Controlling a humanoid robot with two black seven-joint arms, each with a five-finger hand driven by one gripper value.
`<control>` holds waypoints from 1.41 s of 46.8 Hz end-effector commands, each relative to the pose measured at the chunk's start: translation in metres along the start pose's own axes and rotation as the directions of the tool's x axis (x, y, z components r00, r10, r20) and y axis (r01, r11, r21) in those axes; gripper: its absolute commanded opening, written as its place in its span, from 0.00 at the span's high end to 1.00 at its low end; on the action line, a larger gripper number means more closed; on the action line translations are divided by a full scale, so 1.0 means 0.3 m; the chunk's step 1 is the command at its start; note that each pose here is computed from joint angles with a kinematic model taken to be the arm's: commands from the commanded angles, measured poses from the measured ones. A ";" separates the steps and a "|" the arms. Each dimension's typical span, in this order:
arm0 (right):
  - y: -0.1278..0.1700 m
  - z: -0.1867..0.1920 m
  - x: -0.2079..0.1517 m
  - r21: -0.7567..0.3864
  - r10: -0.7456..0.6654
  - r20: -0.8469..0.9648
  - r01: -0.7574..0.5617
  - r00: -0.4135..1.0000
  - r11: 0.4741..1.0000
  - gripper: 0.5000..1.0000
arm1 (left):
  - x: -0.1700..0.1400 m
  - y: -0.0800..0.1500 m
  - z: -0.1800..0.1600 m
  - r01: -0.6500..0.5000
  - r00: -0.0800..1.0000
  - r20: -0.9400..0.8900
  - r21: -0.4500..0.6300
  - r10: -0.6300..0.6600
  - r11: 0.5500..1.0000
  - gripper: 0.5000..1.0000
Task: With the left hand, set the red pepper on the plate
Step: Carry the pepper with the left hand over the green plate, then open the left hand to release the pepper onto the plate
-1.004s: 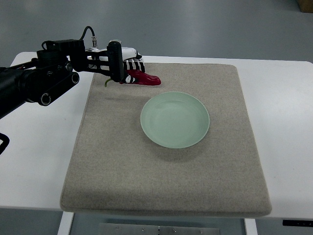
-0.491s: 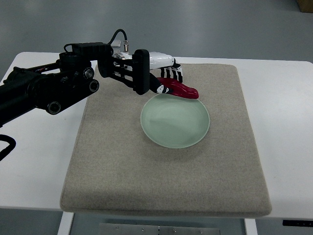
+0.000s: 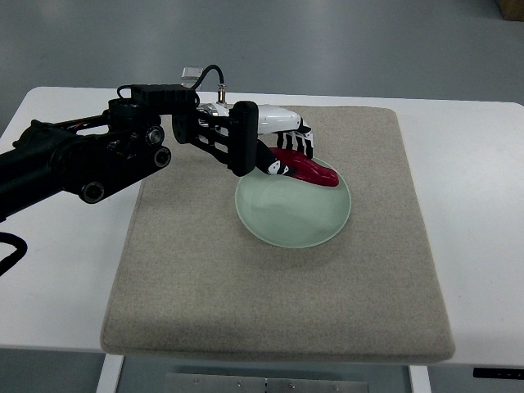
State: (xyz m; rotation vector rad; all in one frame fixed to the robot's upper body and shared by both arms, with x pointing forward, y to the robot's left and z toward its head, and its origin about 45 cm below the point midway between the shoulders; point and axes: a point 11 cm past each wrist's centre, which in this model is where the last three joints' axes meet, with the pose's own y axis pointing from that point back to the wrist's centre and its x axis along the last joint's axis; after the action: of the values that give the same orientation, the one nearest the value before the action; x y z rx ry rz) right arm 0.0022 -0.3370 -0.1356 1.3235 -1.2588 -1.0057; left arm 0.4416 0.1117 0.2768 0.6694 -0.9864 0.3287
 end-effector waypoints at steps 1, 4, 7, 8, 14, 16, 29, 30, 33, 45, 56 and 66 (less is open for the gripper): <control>0.000 0.000 0.000 0.000 0.000 0.000 0.000 1.000 1.000 0.14 | -0.011 -0.003 -0.001 0.010 1.000 0.003 0.002 -0.010 1.000 0.98; 0.000 0.000 0.000 0.000 0.000 0.000 0.000 1.000 1.000 0.14 | -0.014 -0.003 0.000 0.013 1.000 0.004 0.001 -0.013 1.000 0.94; 0.000 0.000 0.000 0.000 0.000 0.000 0.000 1.000 1.000 0.14 | -0.014 -0.003 -0.001 0.013 1.000 0.004 0.002 -0.013 1.000 0.91; 0.000 0.000 0.000 0.000 0.000 0.000 0.000 1.000 1.000 0.14 | -0.014 -0.003 -0.001 0.013 1.000 0.004 0.002 -0.013 1.000 0.90; 0.000 0.000 0.000 0.000 0.000 0.000 0.000 1.000 1.000 0.14 | -0.014 -0.003 -0.001 0.013 1.000 0.003 0.002 -0.013 1.000 0.80; 0.000 0.000 0.000 0.000 0.000 0.000 0.000 1.000 1.000 0.14 | -0.014 -0.003 -0.001 0.013 1.000 0.003 0.002 -0.013 1.000 0.79; 0.000 0.000 0.000 0.000 0.000 0.000 0.000 1.000 1.000 0.14 | -0.015 -0.004 -0.003 0.012 1.000 -0.001 0.001 -0.012 1.000 0.69; 0.000 0.000 0.000 0.000 0.000 0.000 0.000 1.000 1.000 0.14 | -0.015 -0.004 -0.001 0.012 1.000 -0.001 0.000 -0.012 1.000 0.69; 0.000 0.000 -0.001 0.000 -0.001 0.000 0.001 1.000 1.000 0.14 | -0.015 -0.004 -0.003 0.012 1.000 -0.001 0.001 -0.012 1.000 0.68; 0.000 0.000 0.000 0.000 0.000 0.000 0.000 1.000 1.000 0.14 | -0.016 -0.005 -0.003 0.007 1.000 -0.019 -0.002 -0.007 1.000 0.52; 0.000 0.000 -0.001 0.000 -0.001 0.000 0.001 1.000 1.000 0.14 | -0.012 -0.003 -0.009 0.004 1.000 -0.021 -0.005 -0.005 1.000 0.41; 0.000 0.000 0.000 0.000 0.000 0.000 0.000 1.000 1.000 0.14 | 0.025 0.032 -0.129 -0.042 0.998 -0.043 0.100 0.047 0.994 0.32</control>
State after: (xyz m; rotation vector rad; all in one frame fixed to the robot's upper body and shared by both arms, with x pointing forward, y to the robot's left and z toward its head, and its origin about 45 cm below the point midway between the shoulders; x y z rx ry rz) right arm 0.0023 -0.3370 -0.1356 1.3237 -1.2588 -1.0060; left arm 0.4580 0.1319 0.2731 0.7008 -0.9562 0.3987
